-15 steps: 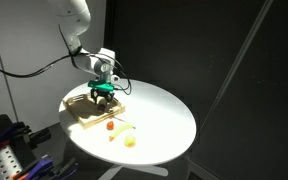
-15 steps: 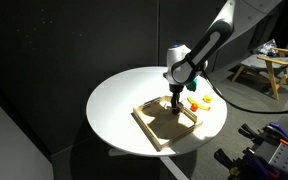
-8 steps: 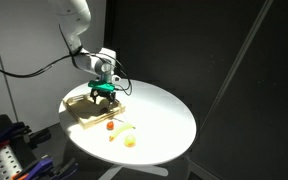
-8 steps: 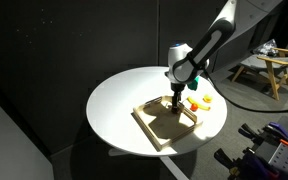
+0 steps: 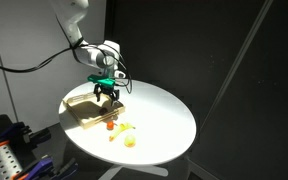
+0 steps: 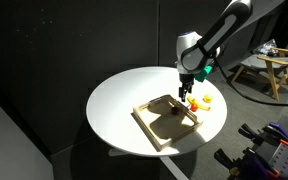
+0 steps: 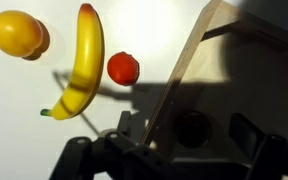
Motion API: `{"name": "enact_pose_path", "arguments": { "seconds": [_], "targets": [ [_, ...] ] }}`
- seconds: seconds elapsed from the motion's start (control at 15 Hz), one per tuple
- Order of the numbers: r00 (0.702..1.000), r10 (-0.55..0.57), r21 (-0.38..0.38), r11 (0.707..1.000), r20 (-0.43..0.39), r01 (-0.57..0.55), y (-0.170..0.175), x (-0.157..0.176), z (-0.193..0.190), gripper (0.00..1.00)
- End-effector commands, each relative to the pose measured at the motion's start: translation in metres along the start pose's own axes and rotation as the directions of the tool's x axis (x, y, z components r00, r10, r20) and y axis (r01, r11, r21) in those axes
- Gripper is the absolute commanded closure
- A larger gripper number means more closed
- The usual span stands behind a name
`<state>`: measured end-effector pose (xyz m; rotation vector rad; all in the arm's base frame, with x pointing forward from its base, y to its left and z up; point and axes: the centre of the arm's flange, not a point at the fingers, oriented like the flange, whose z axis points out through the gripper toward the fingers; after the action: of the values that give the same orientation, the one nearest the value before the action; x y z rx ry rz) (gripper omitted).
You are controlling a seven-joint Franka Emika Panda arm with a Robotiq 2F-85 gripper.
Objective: Put the plum in the crate
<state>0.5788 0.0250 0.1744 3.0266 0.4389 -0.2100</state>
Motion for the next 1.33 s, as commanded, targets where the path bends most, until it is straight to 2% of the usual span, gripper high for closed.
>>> {"name": "enact_pose_path", "arguments": {
  "seconds": [0.0,0.6,1.27],
  "targets": [
    [0.996,0.091,-0.014,0.996,0.009,-0.091,0.003,-0.034,-0.026,0.00],
    [0.964,0.265,0.003,0.964,0.027,-0.265,0.007,-0.087,-0.051,0.00],
    [0.943,0.328,0.008,0.944,0.057,-0.329,0.013,-0.140,-0.089,0.00]
  ]
}}
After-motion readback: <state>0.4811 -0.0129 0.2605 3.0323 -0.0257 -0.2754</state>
